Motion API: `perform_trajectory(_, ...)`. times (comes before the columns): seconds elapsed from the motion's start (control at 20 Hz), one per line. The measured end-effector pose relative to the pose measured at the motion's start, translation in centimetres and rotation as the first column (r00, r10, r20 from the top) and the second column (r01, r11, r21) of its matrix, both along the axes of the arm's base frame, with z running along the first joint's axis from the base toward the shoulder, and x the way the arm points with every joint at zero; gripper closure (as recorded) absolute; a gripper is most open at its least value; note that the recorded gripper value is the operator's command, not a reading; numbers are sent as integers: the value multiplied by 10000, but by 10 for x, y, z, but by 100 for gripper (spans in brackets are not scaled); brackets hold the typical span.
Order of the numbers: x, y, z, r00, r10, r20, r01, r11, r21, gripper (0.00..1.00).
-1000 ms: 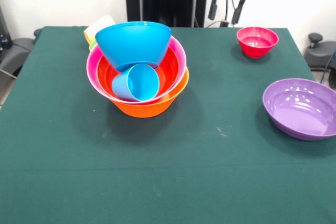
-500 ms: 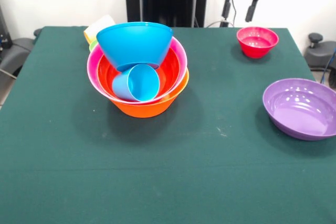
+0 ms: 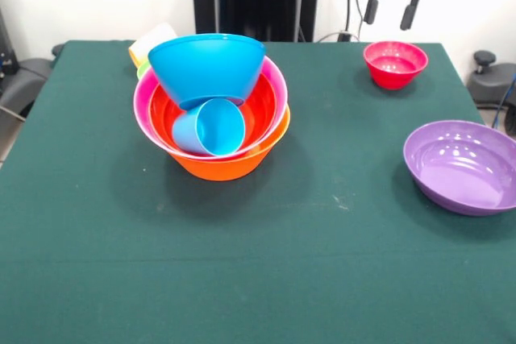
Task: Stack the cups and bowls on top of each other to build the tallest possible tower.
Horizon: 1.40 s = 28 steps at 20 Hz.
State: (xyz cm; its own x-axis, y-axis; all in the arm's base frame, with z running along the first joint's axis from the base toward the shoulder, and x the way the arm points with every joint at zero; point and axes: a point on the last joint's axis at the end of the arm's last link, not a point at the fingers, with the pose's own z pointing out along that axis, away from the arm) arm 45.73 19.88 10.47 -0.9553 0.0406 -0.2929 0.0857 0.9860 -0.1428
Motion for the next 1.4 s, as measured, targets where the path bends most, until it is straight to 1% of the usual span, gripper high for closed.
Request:
perform_trajectory(0.2,13,-4,-3,9997,-227,120,227,9997,-53,0)
perform_trajectory(0.45,22,-12,-12,9993,-339,136,341,9993,-180,0)
perform_trajectory(0.65,29,-21,-30,9992,-287,283,296,9991,-314,0)
perform_trajectory(0.8,35,-26,-47,9986,-156,512,176,9990,-402,0)
perform_trajectory(0.85,37,-29,-55,9980,-99,617,126,9989,-450,0)
perform_trajectory(1.0,41,-36,-72,9970,-12,774,56,9984,-561,0)
perform_trajectory(1.1,42,-42,-86,9966,17,827,40,9976,-684,0)
perform_trajectory(1.4,40,-54,-112,9969,-64,788,138,9956,-929,0)
